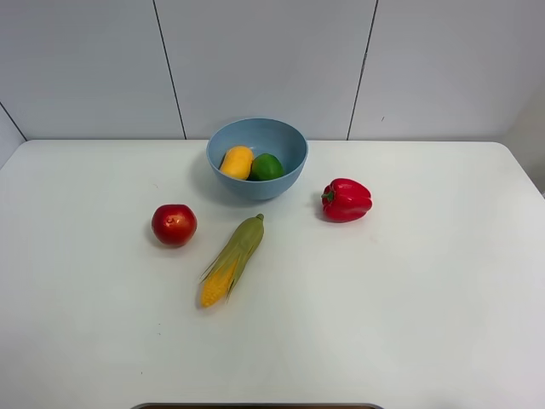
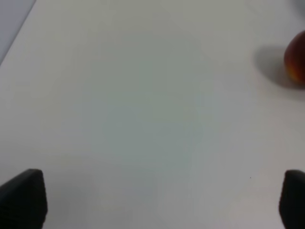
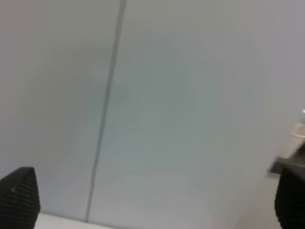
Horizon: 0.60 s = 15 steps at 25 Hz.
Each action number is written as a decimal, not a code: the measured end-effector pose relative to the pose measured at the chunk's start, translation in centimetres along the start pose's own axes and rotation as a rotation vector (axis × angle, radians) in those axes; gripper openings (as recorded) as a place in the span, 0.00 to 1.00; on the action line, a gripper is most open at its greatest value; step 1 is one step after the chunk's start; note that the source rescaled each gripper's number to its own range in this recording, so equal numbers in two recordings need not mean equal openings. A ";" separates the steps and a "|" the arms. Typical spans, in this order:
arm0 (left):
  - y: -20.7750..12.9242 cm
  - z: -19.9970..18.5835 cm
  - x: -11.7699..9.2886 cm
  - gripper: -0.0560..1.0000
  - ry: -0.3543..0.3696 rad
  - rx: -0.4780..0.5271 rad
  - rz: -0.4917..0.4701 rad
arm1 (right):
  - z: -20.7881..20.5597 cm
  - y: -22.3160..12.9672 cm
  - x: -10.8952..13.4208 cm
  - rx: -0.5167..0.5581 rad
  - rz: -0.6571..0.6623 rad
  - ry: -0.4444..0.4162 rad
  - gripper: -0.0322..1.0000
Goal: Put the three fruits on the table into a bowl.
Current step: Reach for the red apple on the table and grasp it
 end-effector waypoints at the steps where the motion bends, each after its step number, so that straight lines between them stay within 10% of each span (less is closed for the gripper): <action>1: 0.0 0.0 0.0 1.00 0.000 0.000 0.000 | -1.1 -0.2 -0.5 -0.009 0.014 -0.023 1.00; 9: 0.0 0.0 0.0 1.00 0.000 0.000 0.000 | -8.5 -1.6 -1.9 -0.107 0.081 -0.106 1.00; 15: 0.0 0.0 0.0 1.00 0.000 0.000 0.000 | -9.5 -6.0 -0.1 0.030 0.076 -0.186 1.00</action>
Point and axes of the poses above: a point on each arm's last joint axis where the gripper is mounted, z pointing out along that axis toward the gripper, x along the wrist's bending axis when the last joint is at zero, y = z × x, the point moved 2 cm from there along z, pointing out along that axis toward the gripper, and after that the axes turned 13 degrees about -z, right-handed, at the moved point
